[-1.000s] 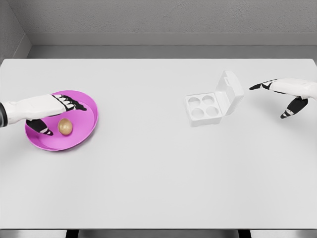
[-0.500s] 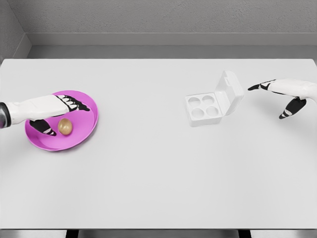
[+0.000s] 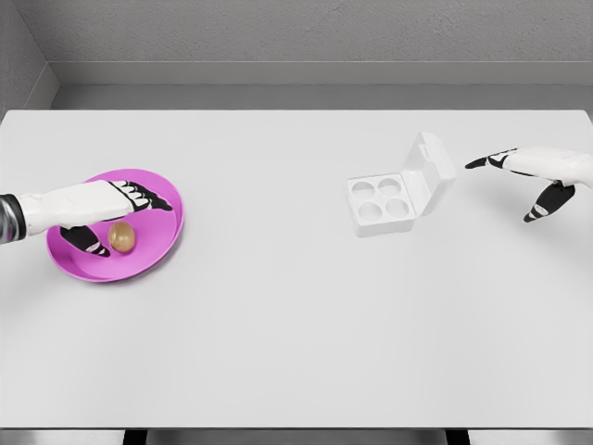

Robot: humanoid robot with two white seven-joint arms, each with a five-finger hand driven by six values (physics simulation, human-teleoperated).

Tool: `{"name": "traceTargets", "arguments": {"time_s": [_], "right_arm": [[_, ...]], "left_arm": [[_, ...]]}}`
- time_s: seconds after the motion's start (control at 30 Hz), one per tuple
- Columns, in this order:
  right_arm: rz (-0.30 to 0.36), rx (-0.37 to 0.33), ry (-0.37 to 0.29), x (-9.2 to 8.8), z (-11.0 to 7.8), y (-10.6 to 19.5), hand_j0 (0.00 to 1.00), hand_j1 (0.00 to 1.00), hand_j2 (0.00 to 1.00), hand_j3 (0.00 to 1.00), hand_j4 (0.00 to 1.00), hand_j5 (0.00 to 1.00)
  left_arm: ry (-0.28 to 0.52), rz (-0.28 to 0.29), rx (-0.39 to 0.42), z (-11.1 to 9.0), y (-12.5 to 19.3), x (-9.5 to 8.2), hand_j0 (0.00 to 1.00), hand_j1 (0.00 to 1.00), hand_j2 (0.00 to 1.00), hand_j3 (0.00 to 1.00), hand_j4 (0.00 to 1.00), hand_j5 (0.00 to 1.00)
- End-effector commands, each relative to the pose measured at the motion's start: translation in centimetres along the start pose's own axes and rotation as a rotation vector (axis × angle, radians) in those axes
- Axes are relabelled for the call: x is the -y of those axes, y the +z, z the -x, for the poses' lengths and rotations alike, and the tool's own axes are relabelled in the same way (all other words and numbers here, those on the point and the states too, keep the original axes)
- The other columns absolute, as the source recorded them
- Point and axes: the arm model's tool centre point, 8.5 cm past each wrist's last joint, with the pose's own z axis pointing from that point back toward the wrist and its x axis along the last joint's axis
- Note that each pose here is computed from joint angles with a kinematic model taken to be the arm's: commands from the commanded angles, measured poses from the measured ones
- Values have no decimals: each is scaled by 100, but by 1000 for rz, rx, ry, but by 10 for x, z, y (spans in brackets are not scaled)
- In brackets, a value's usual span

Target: Pack egg into the box and close the box lid

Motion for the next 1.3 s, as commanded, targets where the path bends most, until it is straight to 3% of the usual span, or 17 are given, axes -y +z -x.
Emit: {"name": "traceTargets", "arguments": {"time_s": [0.0,0.53,0.67,1.1,1.27], "right_arm": [[3,-2,-4,1,1,1,100,100,100,100,100,100],[-6,-1,0,-2,0,1,100,100,100,100,100,100],[-6,0,1,-1,0,1,100,100,100,100,100,100],[-6,1,2,-1,-1,1,100,100,100,100,100,100],[-7,4,4,-1,-1,0,100,100,100,100,100,100]], "left_arm": [[4,-3,-1,0,0,0,100,100,100,100,100,100],[7,0,1,0,0,1,100,100,100,100,100,100],[7,0,1,0,0,1,84,84,84,84,84,84],[1,11,-3,0,1,2,83,83,83,83,83,83],[12,21,0,-1,0,9,75,75,75,75,75,75]]}}
